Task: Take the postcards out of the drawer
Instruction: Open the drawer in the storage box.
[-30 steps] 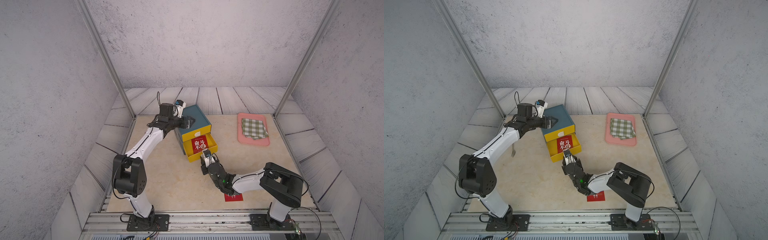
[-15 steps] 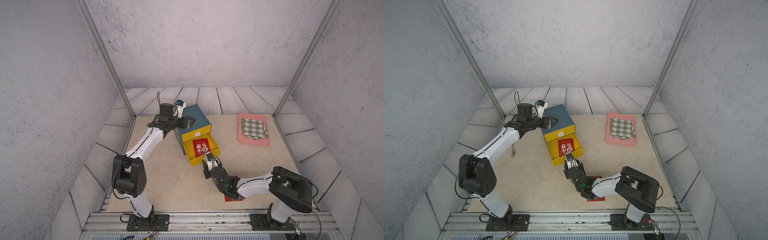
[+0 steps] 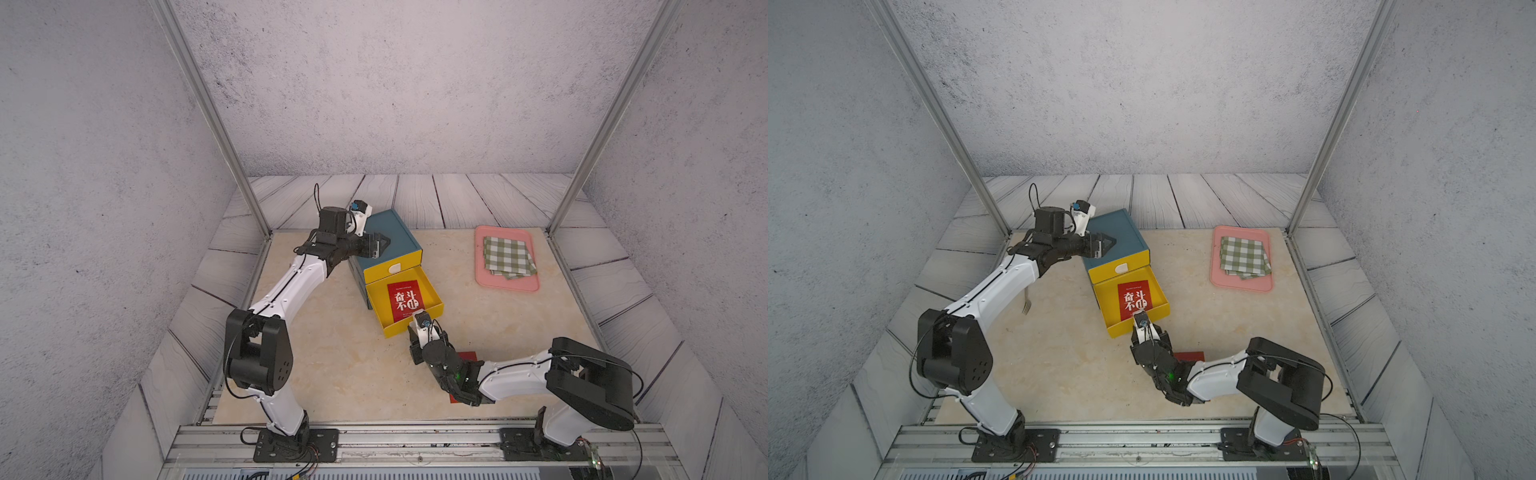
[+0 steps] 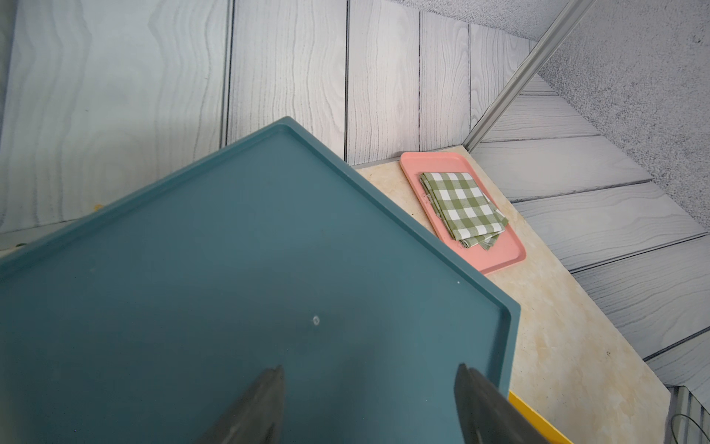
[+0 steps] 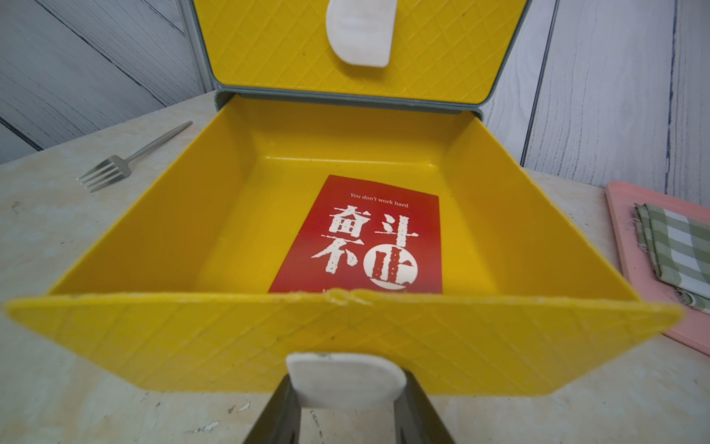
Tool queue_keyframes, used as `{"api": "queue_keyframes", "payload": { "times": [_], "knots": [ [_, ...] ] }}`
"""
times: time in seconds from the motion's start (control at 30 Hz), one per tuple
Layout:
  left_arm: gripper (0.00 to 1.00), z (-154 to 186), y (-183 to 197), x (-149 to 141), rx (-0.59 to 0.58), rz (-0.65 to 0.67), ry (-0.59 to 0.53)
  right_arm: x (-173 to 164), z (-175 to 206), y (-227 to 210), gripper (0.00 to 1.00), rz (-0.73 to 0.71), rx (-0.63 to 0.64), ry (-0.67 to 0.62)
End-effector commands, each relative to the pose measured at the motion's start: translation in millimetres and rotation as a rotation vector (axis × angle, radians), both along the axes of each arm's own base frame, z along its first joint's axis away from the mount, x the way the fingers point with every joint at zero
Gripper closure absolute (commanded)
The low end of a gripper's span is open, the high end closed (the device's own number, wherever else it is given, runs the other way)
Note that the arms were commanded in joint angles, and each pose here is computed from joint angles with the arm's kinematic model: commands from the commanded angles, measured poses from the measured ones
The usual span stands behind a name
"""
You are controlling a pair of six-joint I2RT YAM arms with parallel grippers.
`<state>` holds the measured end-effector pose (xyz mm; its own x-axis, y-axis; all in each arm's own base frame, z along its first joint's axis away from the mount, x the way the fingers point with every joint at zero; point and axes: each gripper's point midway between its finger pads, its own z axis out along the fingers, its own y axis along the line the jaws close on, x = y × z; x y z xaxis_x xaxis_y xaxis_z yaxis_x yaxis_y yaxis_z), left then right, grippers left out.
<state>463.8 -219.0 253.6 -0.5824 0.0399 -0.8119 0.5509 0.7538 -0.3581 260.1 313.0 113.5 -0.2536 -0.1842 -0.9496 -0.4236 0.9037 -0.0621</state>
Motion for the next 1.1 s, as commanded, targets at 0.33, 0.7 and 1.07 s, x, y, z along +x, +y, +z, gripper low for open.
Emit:
{"api": "queue_keyframes", "payload": {
  "times": [0.33, 0.7, 1.07],
  "knots": [
    [0.24, -56, 7, -27, 0.054, 0.01, 0.218, -1, -6, -9, 0.65, -0.044, 0.0, 0.019],
    [0.24, -55, 8, -27, 0.053, 0.014, 0.216, -1, -8, -13, 0.39, -0.056, -0.015, 0.035],
    [0.24, -18, 17, -36, 0.057, 0.044, 0.149, -12, 12, -25, 0.24, -0.033, -0.002, 0.065]
  ]
}}
